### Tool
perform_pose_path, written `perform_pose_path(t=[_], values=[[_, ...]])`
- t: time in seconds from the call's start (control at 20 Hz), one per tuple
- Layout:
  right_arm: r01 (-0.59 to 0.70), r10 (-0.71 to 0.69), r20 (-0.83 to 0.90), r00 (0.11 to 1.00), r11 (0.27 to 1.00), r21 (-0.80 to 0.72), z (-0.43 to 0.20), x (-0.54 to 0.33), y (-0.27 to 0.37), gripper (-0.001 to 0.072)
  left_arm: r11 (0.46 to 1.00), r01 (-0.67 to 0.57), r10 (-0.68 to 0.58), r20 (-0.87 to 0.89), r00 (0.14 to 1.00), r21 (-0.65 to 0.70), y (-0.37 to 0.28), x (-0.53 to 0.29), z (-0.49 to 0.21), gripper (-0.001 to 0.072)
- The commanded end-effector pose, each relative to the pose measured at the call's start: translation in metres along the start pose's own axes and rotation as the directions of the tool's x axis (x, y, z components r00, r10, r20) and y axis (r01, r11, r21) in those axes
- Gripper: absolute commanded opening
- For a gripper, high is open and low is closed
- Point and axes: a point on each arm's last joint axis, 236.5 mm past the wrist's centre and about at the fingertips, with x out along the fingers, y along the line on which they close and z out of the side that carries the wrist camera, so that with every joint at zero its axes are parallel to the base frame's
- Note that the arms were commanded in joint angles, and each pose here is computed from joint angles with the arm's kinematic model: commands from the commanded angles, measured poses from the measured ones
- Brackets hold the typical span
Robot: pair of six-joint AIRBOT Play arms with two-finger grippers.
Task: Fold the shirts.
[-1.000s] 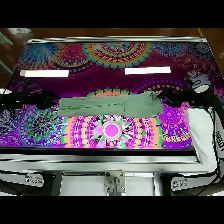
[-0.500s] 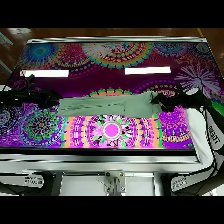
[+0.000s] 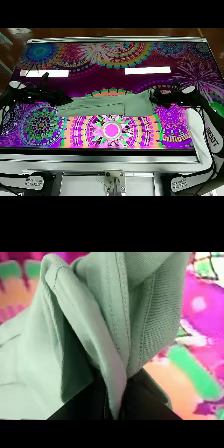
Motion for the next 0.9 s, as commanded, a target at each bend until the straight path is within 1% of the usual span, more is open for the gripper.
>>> perform_pose_path(t=[0.0,0.15,0.3,0.45,0.65,0.75,0.85], values=[[-0.046,0.050,0.063,0.997,0.997,-0.064,0.008,-0.040,0.038,0.0053,0.998,0.026,-0.027,0.020,0.999,0.054,-0.036,0.037,0.001,0.0063],[-0.092,0.101,0.071,0.992,0.988,-0.127,-0.003,-0.079,0.073,0.0053,0.993,0.048,-0.052,0.039,0.998,0.105,-0.075,0.082,-0.007,0.0063],[-0.146,0.161,0.076,0.984,0.974,-0.171,-0.017,-0.115,0.106,0.0053,0.989,0.089,-0.096,0.061,0.993,0.116,-0.114,0.126,-0.021,0.0055],[-0.173,0.193,0.079,0.978,0.961,-0.215,-0.034,-0.148,0.129,0.0053,0.987,0.089,-0.096,0.050,0.994,0.131,-0.133,0.166,-0.045,0.0054],[-0.202,0.215,0.027,0.976,0.945,-0.256,-0.065,-0.176,0.147,0.0053,0.991,0.126,-0.127,0.019,0.992,0.050,-0.148,0.212,-0.079,0.0052],[-0.210,0.221,0.007,0.975,0.936,-0.283,-0.081,-0.190,0.154,0.0053,0.992,0.119,-0.120,0.011,0.993,0.039,-0.148,0.226,-0.089,0.0049],[-0.204,0.220,0.024,0.975,0.933,-0.295,-0.087,-0.202,0.159,0.0053,0.993,0.114,-0.114,0.012,0.993,0.003,-0.145,0.240,-0.097,0.0048]])
